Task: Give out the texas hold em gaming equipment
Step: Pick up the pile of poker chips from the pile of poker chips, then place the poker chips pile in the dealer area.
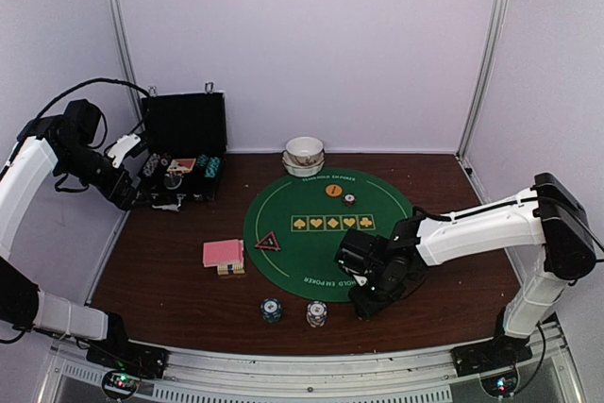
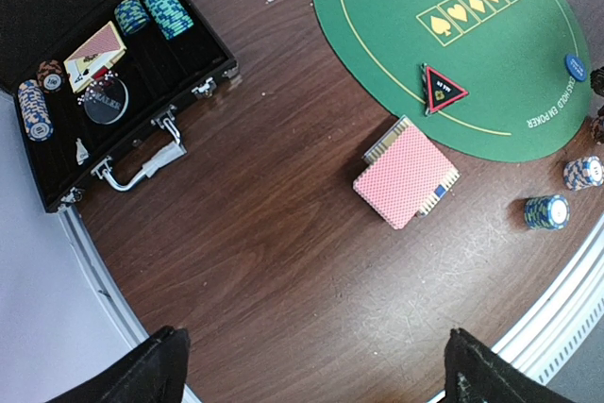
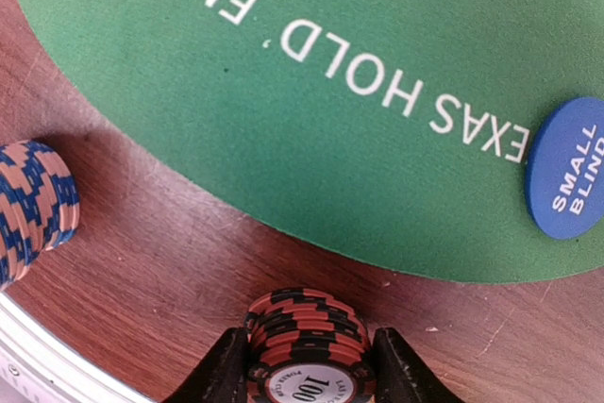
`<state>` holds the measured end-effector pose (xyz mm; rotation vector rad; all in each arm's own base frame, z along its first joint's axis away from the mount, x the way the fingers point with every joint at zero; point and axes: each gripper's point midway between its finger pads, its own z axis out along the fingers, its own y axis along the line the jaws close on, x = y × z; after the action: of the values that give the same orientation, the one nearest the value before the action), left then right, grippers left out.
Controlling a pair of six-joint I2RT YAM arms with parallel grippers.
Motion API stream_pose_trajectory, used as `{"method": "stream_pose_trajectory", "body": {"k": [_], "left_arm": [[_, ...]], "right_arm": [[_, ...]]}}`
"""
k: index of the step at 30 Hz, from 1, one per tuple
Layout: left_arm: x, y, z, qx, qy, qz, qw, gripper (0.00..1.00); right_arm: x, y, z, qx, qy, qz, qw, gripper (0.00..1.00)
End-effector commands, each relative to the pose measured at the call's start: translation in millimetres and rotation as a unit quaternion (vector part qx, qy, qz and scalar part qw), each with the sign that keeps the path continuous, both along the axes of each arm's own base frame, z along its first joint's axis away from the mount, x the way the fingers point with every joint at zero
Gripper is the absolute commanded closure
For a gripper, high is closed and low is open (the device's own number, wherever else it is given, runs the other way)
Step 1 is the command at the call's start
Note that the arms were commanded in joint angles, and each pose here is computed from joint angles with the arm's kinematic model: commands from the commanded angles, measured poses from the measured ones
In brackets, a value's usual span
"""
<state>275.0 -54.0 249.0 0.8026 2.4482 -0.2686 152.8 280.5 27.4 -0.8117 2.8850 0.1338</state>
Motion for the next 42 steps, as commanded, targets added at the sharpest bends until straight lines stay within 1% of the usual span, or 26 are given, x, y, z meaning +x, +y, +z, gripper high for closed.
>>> {"method": "stream_pose_trajectory", "body": {"k": [1,5,16,19,24,31,37,42], "left_arm": [[1.5,0.0,13.9,-0.006,-0.020,0.002,1.000,0.02],[1.8,-0.1,14.6,-0.006,-0.021,0.002,1.000,0.02],[0.9,-0.2,15.0,-0.006,-0.024,-0.001,1.000,0.02],[0.2,-0.5,14.3,-0.005,-0.023,-0.002,1.000,0.02],[0.2,-0.3,14.9,-0.006,-0.024,-0.001,1.000,0.03],[-2.4,-0.3,14.2,-0.004,-0.025,-0.002,1.000,0.03],[-0.4,-1.7,17.8,-0.008,-0.028,-0.004,1.000,0.03],[0.1,-3.2,18.4,-0.012,-0.028,-0.007,1.000,0.02]], "right_arm": [[-1.2,-0.7,5.6,-0.003,-0.005,0.005,1.000,0.58],[-0.9,-0.9,17.4,-0.004,-0.007,0.010,1.000,0.62],[3.6,7.3,51.8,-0.006,-0.018,0.032,0.999,0.64],[11.0,15.4,58.9,-0.002,-0.029,0.035,0.999,0.65],[37.2,50.9,74.6,0.004,-0.050,0.048,0.998,0.66],[88.5,115.7,72.6,0.043,-0.073,0.045,0.995,0.66],[128.1,158.1,46.5,0.064,-0.071,0.041,0.995,0.66],[148.1,175.1,20.8,0.066,-0.058,0.036,0.995,0.66]]}}
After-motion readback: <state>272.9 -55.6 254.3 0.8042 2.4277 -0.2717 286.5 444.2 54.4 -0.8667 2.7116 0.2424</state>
